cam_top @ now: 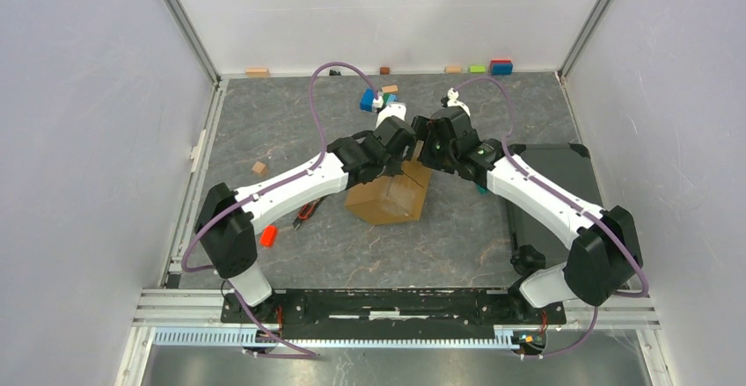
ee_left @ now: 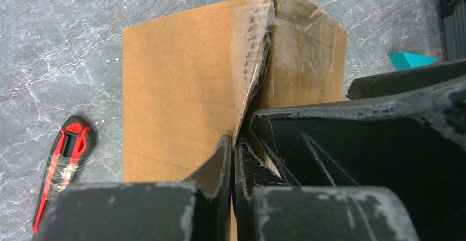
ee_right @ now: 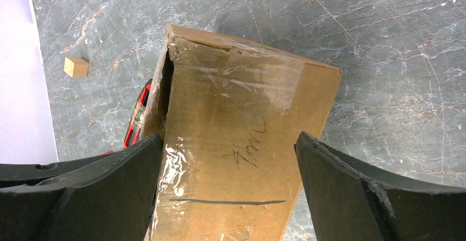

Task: Unpack the express box
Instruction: Open the express box at the center of the board.

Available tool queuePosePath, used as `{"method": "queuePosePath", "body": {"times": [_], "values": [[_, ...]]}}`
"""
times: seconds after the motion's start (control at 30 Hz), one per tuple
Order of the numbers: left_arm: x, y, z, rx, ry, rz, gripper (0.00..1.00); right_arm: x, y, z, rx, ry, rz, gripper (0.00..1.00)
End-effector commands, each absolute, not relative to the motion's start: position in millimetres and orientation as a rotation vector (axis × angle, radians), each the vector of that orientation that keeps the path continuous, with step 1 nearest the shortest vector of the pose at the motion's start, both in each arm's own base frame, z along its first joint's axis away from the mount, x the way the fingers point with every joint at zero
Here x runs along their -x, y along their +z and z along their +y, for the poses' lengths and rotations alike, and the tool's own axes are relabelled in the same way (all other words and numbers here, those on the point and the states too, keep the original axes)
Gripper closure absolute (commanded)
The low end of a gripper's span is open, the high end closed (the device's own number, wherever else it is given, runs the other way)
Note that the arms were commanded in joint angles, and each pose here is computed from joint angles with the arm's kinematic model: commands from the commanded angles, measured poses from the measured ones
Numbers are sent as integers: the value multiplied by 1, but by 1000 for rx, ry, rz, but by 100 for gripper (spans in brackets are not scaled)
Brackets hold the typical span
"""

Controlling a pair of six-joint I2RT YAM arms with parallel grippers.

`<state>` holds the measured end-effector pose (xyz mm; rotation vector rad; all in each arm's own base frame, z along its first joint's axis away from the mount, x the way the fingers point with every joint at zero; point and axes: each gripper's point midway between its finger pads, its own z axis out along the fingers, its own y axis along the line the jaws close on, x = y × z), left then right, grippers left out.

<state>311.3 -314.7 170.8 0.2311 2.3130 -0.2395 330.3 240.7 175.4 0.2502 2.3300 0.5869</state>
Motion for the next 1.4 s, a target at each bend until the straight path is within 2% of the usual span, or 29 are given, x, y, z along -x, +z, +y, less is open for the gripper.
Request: {"method": "queuePosePath", "body": {"times": [0.0, 0.1, 0.33, 0.37, 0.43, 0.5, 0.53, 0.63, 0.77, 1.23, 1.37], "values": [[-302, 153, -315, -205, -250, 2368, 98, -334, 157, 233, -267, 495, 2369, 5], [-303, 152, -319, -206, -267, 2369, 98, -339, 157, 231, -250, 425, 2385, 2], [-305, 148, -326, -206, -277, 2367, 98, -340, 145, 232, -191, 330, 2436, 4], [-305, 149, -325, -205, -265, 2363, 98, -338, 142, 230, -178, 311, 2439, 9], [-308, 149, -320, -203, -230, 2356, 98, -337, 141, 225, -131, 282, 2435, 29], [-311, 146, -313, -197, -187, 2358, 98, -337, 146, 218, -95, 231, 2432, 62], [-312, 144, -309, -191, -174, 2360, 98, -337, 150, 216, -81, 219, 2423, 74], [-314, 138, -302, -172, -142, 2367, 98, -335, 159, 211, -44, 203, 2406, 88], [-317, 134, -294, -153, -115, 2370, 98, -332, 166, 209, 0, 200, 2409, 98], [-318, 148, -288, -187, -129, 2361, 98, -299, 163, 170, 22, 281, 2407, 99], [-316, 154, -291, -218, -159, 2364, 98, -292, 167, 168, 57, 331, 2406, 91]]}}
